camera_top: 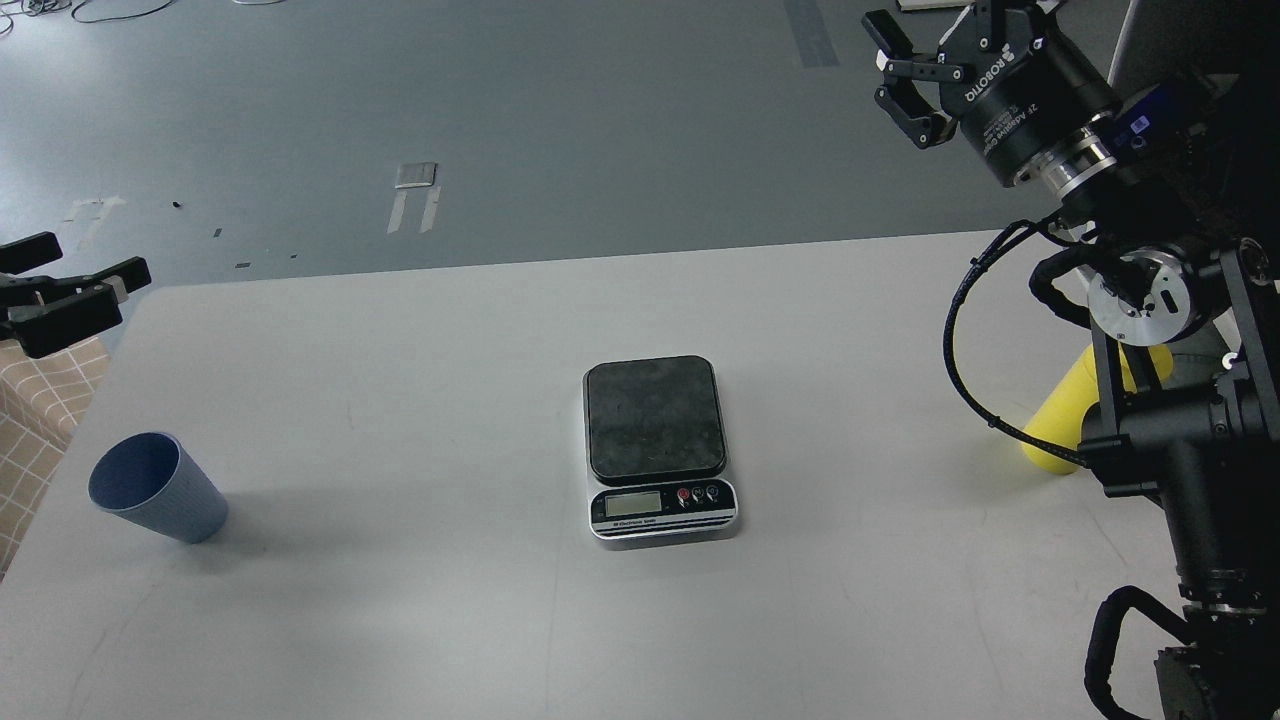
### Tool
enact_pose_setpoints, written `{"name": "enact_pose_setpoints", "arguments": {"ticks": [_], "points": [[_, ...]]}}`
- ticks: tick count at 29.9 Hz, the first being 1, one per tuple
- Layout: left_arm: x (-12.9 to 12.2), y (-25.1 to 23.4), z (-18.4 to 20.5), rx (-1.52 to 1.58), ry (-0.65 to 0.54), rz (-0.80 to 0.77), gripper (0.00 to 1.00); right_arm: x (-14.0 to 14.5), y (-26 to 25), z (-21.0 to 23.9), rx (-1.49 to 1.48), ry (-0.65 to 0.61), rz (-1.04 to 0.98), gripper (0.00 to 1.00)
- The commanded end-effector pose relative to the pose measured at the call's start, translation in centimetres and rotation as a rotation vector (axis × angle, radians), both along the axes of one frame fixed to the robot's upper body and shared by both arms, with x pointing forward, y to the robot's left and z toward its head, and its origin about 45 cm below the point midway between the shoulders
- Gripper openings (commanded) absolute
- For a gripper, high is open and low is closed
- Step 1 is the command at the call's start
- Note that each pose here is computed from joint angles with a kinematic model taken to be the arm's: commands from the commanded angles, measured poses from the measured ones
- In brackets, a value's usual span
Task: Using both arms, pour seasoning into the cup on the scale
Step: 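Move the left gripper down toward the blue cup on the table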
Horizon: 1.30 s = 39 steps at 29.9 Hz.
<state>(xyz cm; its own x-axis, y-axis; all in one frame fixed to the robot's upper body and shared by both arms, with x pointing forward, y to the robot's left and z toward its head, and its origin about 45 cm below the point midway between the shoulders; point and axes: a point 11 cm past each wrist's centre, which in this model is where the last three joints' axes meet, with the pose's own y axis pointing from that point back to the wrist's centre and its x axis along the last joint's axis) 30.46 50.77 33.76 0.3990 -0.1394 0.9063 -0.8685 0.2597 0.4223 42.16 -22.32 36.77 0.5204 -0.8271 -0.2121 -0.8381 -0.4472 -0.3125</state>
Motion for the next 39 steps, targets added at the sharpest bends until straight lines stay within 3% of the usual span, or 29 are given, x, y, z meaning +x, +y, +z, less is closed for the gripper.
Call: {"name": "enact_pose_setpoints", "arguments": {"ticks": [1,5,14,19,25,39], "points": [[-2.4,4.5,-0.5,0.110,0.038,0.093,0.98,-0.1,-0.3,-0.2,-0.009,0.003,-0.002,0.99],[-3.8,7.2,-1.2,0.190,-0.011,0.124,0.98,-0.1,-0.2,-0.3,-0.008,0.004,-0.001,0.99],[-6.1,6.9,-5.6,0.104,0.086,0.163,0.98,-0.1,0.4,-0.1,-0.007,0.000,0.012,0.99],[-6.2,6.6,-6.0,0.093,0.104,0.161,0.97,-0.1,0.4,-0.1,-0.009,0.000,0.012,0.99],[-6.0,5.3,-9.0,0.013,0.211,0.171,0.97,-0.2,0.4,-0.3,-0.008,0.003,0.013,0.99],[-5.6,4.3,-11.2,-0.024,0.231,0.165,0.99,-0.7,0.3,-0.6,-0.015,0.002,0.016,0.99]]}}
